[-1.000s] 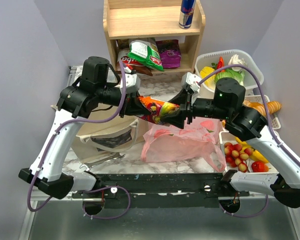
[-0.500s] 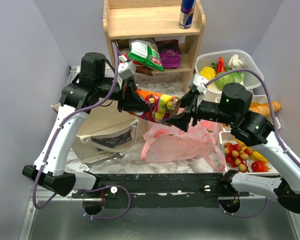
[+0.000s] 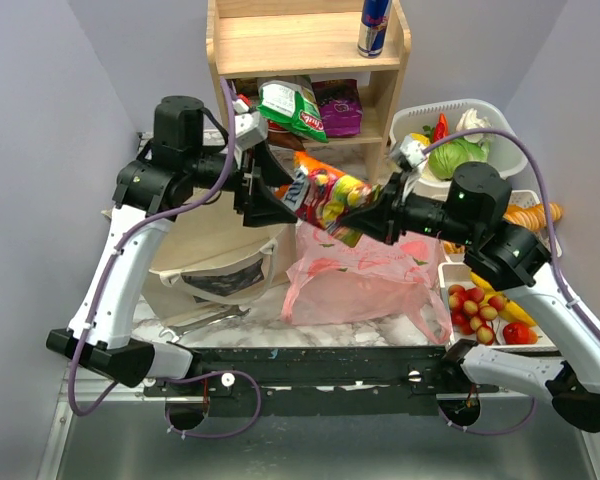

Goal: Untie the knot of the grocery bags and take out the mixed food

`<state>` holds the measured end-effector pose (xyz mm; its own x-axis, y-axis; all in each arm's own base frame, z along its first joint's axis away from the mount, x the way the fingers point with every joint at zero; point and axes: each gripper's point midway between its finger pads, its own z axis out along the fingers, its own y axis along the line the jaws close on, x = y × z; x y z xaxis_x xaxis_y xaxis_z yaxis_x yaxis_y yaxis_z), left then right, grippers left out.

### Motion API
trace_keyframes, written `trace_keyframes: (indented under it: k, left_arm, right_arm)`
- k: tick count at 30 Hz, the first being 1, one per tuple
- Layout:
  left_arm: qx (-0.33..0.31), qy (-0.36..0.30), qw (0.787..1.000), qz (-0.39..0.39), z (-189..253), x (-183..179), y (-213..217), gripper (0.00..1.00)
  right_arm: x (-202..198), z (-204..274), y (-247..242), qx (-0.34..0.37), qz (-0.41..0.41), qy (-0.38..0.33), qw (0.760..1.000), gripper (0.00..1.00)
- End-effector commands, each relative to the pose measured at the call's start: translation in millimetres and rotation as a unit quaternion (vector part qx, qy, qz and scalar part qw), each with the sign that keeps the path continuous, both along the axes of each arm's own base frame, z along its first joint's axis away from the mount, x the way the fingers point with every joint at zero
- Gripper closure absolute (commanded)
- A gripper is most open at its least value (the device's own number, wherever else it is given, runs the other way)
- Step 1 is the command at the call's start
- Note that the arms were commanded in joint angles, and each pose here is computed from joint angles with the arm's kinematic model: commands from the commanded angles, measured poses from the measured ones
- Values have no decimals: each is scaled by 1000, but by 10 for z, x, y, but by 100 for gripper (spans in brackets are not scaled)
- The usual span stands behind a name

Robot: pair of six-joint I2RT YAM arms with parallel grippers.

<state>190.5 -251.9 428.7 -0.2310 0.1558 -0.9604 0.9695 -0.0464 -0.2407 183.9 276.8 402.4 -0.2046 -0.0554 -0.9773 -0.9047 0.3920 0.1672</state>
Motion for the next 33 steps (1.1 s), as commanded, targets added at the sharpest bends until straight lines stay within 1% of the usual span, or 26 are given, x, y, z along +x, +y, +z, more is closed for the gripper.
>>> trace_keyframes:
  k: [1, 4, 8, 12, 14, 18, 25, 27, 31, 33]
  left_arm:
    - [-19, -61, 993, 100, 229, 280, 245, 17]
    - [-28, -94, 987, 129, 271, 334, 348, 12]
    - [-26, -107, 985, 134, 253, 296, 379, 11]
    - [-23, -108, 984, 137, 204, 280, 391, 11]
    - [-21, -114, 984, 138, 190, 269, 401, 11]
    - [-14, -121, 982, 145, 164, 246, 428, 10]
    - [-8, -134, 979, 156, 154, 250, 459, 10]
    - [-6, -137, 978, 159, 157, 264, 464, 10]
    - [-8, -143, 977, 161, 196, 280, 464, 10]
    - [-10, -140, 977, 161, 205, 293, 457, 10]
  right_arm:
    - [361, 226, -369, 84, -116, 44, 989, 99]
    - [576, 258, -598, 142, -167, 91, 971, 99]
    - [910, 321, -848, 210, -226, 146, 940, 99]
    - [1159, 380, -917, 279, -232, 214, 907, 99]
    - [1256, 397, -895, 301, -223, 235, 897, 99]
    - [1389, 466, -782, 322, -190, 249, 893, 99]
    - [1687, 394, -671, 349, -173, 286, 875, 99]
    - [1790, 359, -663, 355, -180, 292, 870, 99]
    - [1966, 376, -672, 366, -192, 283, 866, 99]
    - [2100, 314, -703, 372, -216, 294, 854, 99]
